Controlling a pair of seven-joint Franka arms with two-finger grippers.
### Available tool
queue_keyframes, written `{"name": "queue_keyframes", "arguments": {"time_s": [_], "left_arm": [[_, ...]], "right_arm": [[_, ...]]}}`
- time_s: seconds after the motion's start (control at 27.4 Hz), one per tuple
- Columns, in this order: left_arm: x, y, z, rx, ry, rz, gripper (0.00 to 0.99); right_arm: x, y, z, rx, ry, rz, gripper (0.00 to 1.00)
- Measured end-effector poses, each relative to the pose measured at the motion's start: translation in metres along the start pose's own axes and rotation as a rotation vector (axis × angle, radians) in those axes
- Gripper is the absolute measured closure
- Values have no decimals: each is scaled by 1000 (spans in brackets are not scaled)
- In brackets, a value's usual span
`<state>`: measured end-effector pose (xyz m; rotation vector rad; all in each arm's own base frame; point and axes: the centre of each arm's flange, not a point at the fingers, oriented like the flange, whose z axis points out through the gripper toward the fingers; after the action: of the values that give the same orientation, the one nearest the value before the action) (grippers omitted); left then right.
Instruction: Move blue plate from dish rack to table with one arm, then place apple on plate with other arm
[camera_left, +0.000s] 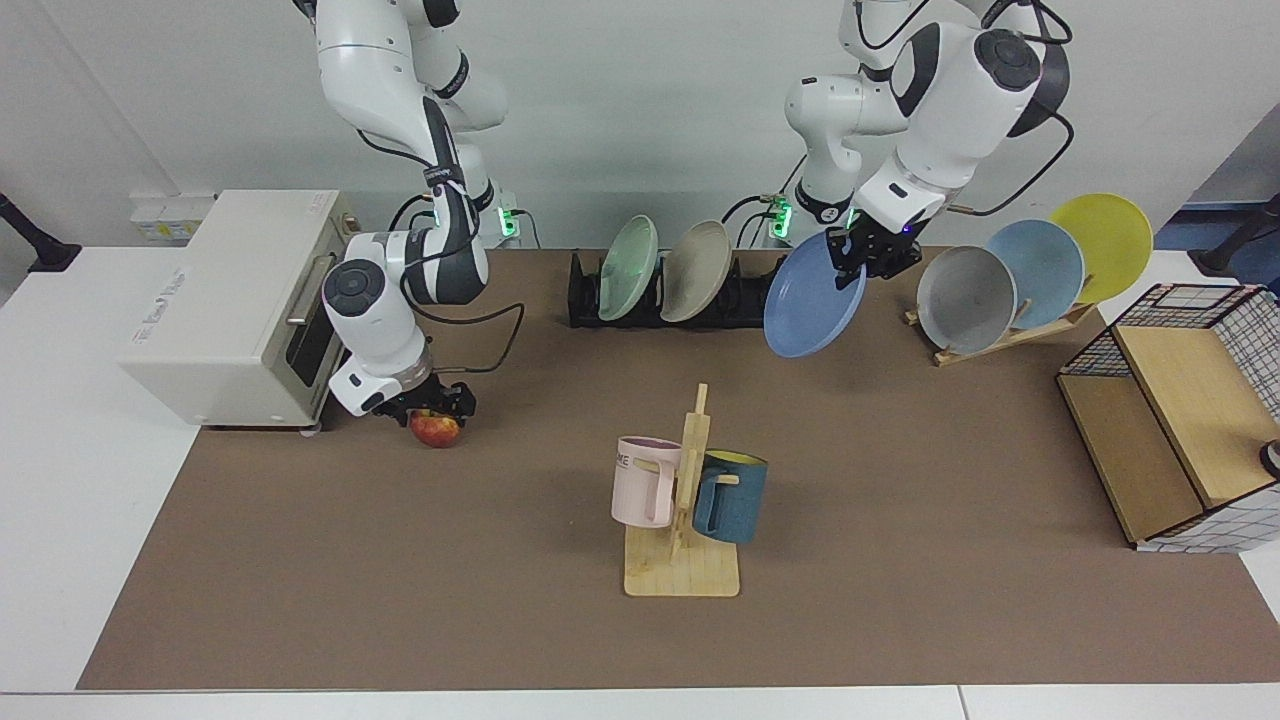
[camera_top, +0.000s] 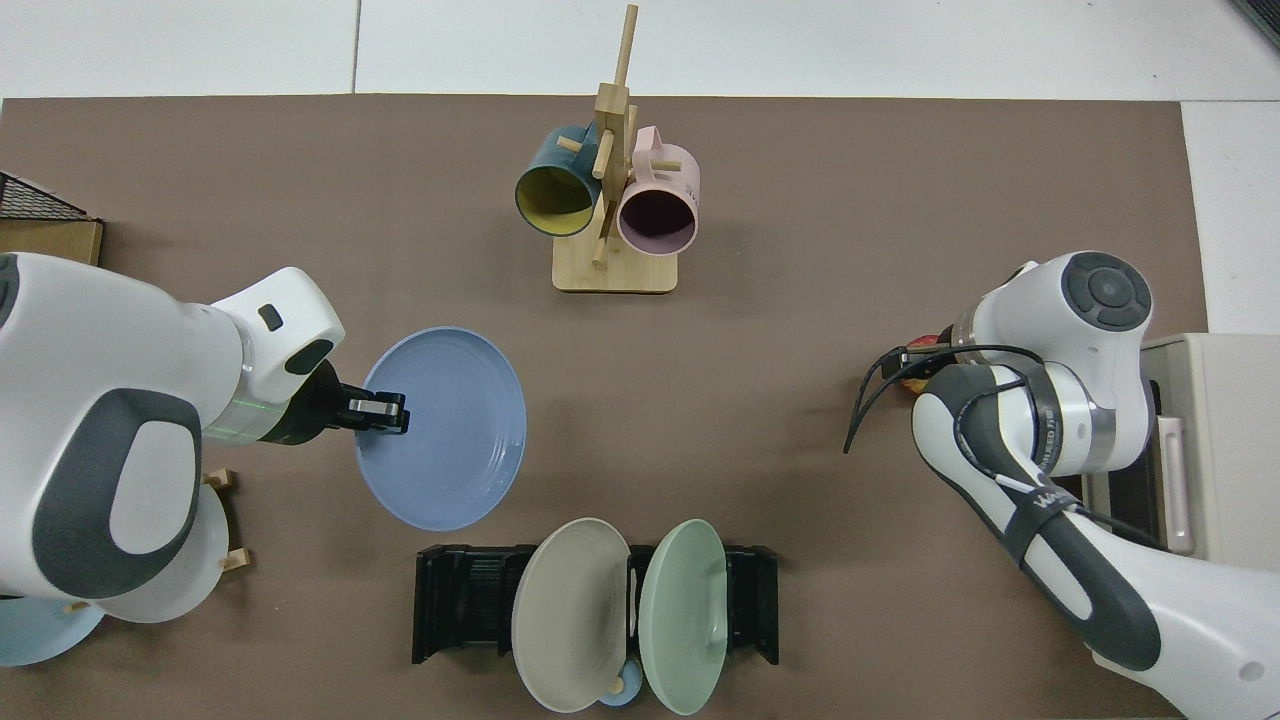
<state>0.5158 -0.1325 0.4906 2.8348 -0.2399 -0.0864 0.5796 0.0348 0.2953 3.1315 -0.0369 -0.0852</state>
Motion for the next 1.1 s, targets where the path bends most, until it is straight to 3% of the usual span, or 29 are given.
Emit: {"name": "queue_keyframes", "arguments": {"time_s": [0.22, 0.51, 0.84, 1.1], "left_arm": [[12, -6, 15, -40, 15, 26, 868], [36, -12, 61, -191, 47, -73, 868], [53, 13, 112, -274, 62, -110, 868], [60, 41, 134, -275, 127, -90, 868]], "right_arm": [[0, 0, 0, 0, 1, -4, 211], [6, 0, -17, 2, 26, -15, 211], [5, -5, -92, 9, 32, -28, 211], [-5, -3, -154, 14, 35, -29, 211]]}}
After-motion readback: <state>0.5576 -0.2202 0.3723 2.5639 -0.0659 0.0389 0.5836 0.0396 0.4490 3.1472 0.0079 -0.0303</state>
